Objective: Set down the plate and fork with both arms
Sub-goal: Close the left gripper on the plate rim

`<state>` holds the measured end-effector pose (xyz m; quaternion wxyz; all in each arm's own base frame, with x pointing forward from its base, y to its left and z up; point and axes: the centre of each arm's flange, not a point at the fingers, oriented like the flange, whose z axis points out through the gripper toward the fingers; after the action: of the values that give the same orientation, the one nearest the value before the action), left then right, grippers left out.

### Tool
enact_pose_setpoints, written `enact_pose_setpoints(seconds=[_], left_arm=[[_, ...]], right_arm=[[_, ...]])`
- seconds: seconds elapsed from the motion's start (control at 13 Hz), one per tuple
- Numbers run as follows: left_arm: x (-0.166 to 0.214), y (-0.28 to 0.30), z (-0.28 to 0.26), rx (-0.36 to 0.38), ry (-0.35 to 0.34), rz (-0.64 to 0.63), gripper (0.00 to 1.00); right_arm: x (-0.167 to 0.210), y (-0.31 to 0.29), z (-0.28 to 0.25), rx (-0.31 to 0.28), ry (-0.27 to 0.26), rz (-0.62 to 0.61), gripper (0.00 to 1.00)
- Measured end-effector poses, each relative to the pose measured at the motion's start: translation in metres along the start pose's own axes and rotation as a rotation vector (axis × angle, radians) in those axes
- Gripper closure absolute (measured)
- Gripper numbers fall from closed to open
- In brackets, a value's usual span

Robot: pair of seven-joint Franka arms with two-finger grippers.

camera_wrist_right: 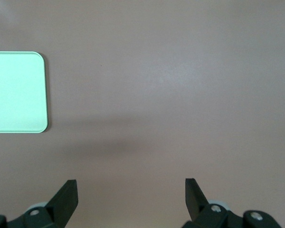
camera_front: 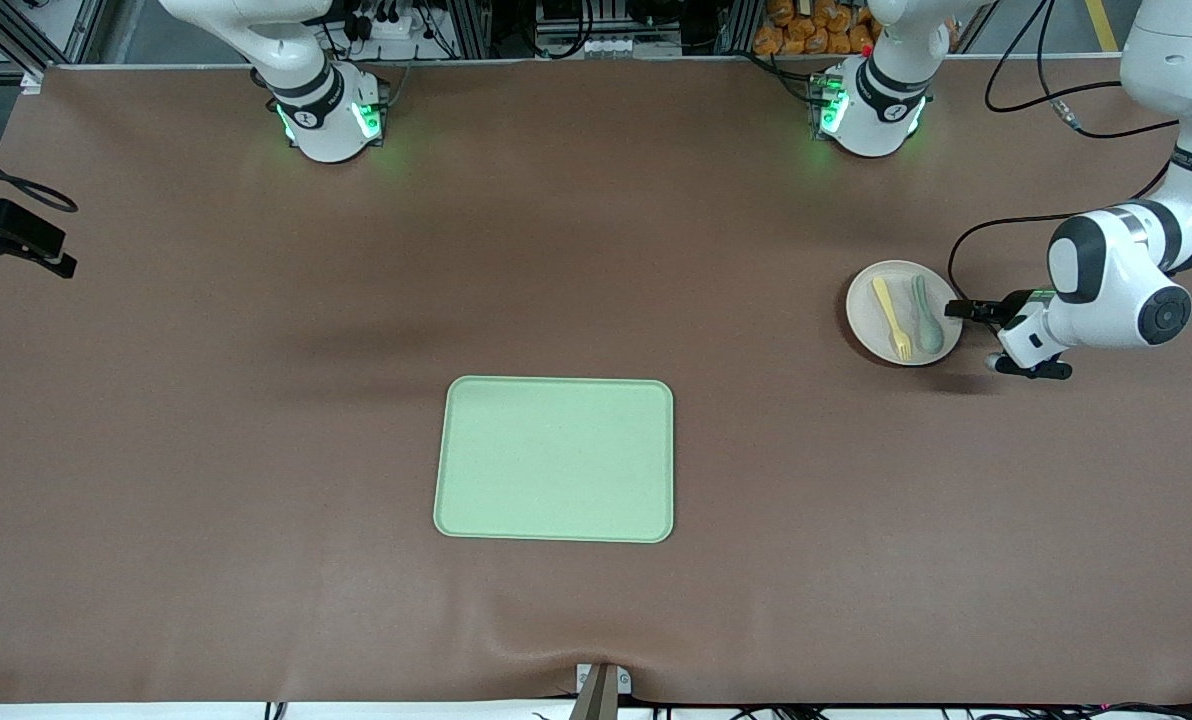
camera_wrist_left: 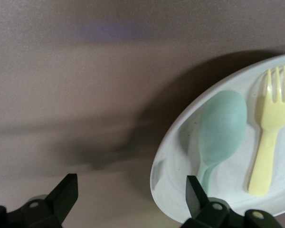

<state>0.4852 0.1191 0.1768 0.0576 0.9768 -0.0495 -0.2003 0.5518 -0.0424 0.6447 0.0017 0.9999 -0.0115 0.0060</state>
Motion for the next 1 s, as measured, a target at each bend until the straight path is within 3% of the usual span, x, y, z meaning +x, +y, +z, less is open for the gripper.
enact_pose_setpoints(seconds=[0.61, 0.69, 0.77, 0.92, 1.0], left_arm=[[0.006, 0.009, 0.009, 0.0, -0.007, 0.021, 0.0], [0.006, 0.01, 0.009, 0.0, -0.006, 0.022, 0.07], [0.006, 0.011, 0.009, 0.0, -0.006, 0.023, 0.08], [0.007, 0.011, 0.009, 0.001, -0.006, 0.025, 0.29], [0.007, 0.012, 0.009, 0.001, -0.006, 0.026, 0.44]], right_arm=[[0.0, 0.0, 0.0, 0.0, 0.0, 0.0, 0.0], [0.0, 0.0, 0.0, 0.0, 0.0, 0.0, 0.0], [0.0, 0.001, 0.0, 0.0, 0.0, 0.002, 0.0], [0.0, 0.004, 0.0, 0.001, 0.0, 0.006, 0.0], [0.0, 0.005, 0.0, 0.001, -0.001, 0.009, 0.0]])
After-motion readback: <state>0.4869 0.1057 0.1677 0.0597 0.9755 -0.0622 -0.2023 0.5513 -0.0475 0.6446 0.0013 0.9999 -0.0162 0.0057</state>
